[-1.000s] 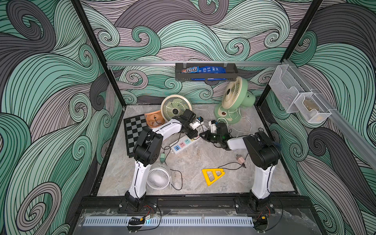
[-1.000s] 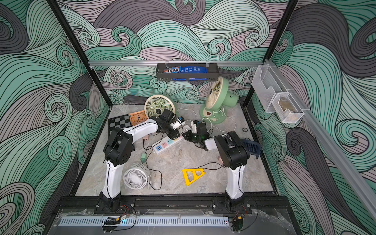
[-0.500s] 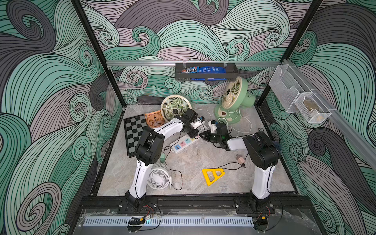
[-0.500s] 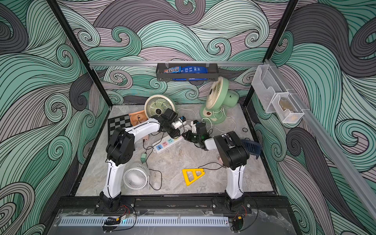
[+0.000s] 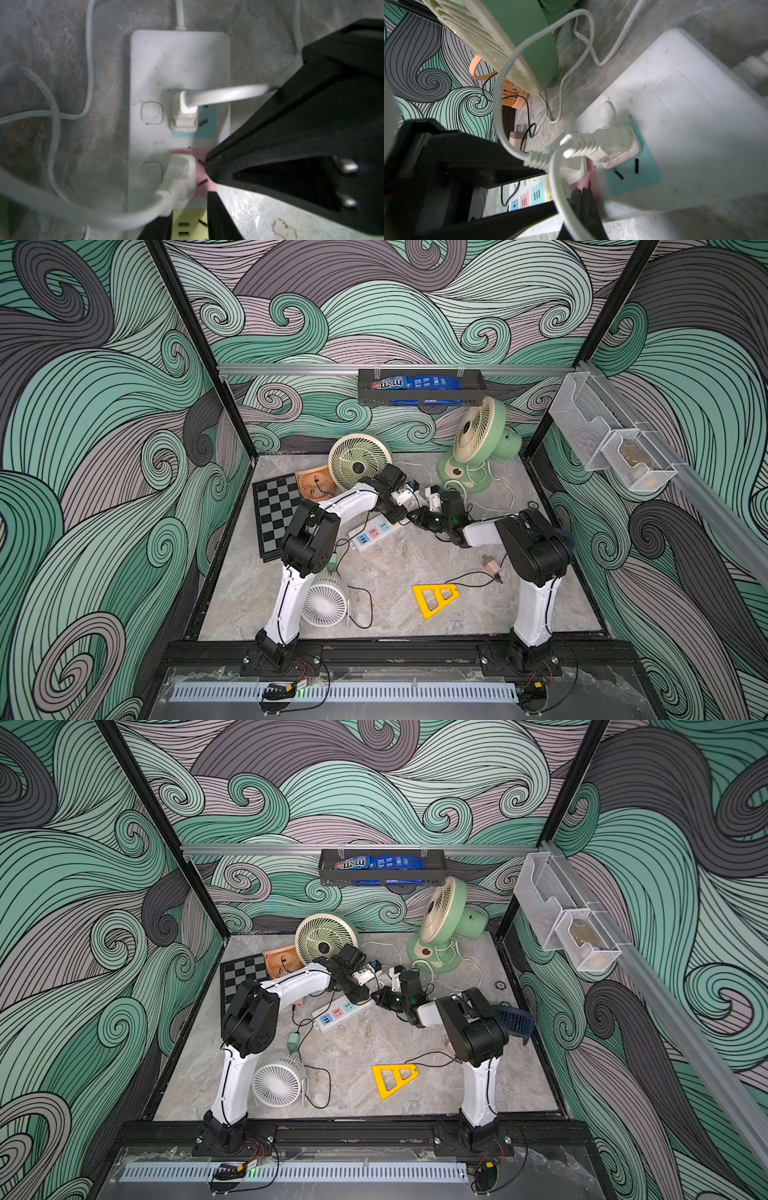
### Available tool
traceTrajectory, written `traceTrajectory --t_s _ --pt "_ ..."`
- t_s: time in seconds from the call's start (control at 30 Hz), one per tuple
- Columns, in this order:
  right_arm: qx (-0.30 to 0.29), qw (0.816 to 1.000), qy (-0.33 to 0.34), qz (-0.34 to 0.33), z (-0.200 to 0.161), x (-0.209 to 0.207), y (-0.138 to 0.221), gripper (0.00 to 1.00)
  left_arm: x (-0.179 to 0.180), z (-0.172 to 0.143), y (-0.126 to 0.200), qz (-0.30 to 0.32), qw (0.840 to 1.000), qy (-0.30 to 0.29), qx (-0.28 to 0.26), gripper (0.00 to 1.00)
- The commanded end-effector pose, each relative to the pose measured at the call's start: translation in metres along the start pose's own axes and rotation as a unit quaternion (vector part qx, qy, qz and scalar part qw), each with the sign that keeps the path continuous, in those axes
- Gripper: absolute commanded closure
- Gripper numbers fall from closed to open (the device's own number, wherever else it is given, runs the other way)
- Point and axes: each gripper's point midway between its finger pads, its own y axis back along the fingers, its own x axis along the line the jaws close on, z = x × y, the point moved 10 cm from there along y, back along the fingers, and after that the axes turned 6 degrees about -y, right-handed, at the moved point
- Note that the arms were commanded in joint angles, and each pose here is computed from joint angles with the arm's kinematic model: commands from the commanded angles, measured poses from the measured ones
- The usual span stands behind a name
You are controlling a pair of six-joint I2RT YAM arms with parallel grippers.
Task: Unplug the desk fan from the power strip
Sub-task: Remove the plug from the socket.
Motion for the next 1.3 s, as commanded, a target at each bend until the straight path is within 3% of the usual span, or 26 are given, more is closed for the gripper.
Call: traceTrajectory --t_s 0.0,0.37,0.63,0.97,1.27 --pt "0.018 0.999 -0.022 -0.04 -0.015 -0.021 -0.004 0.97 0.0 0.011 0.0 0.005 1.0 -0.009 -0.012 0.69" --pt "0.02 0.999 -0.025 -0.043 -0.018 -0.024 -0.004 0.97 -0.002 0.02 -0.001 -0.008 0.999 -0.018 -0.032 0.72" --pt "0.022 0.998 -0.03 -0.046 -0.021 -0.027 -0.004 0.97 -0.003 0.024 -0.003 -0.012 0.999 -0.018 -0.036 0.65" --pt "0.022 0.998 -0.037 -0.051 -0.024 -0.031 -0.003 0.98 -0.007 0.023 -0.004 -0.004 0.999 -0.019 -0.029 0.95" --pt "0.029 0.995 -0.057 -0.078 -0.027 -0.036 -0.006 0.98 -0.025 0.023 0.007 0.076 0.993 -0.077 -0.045 1.0"
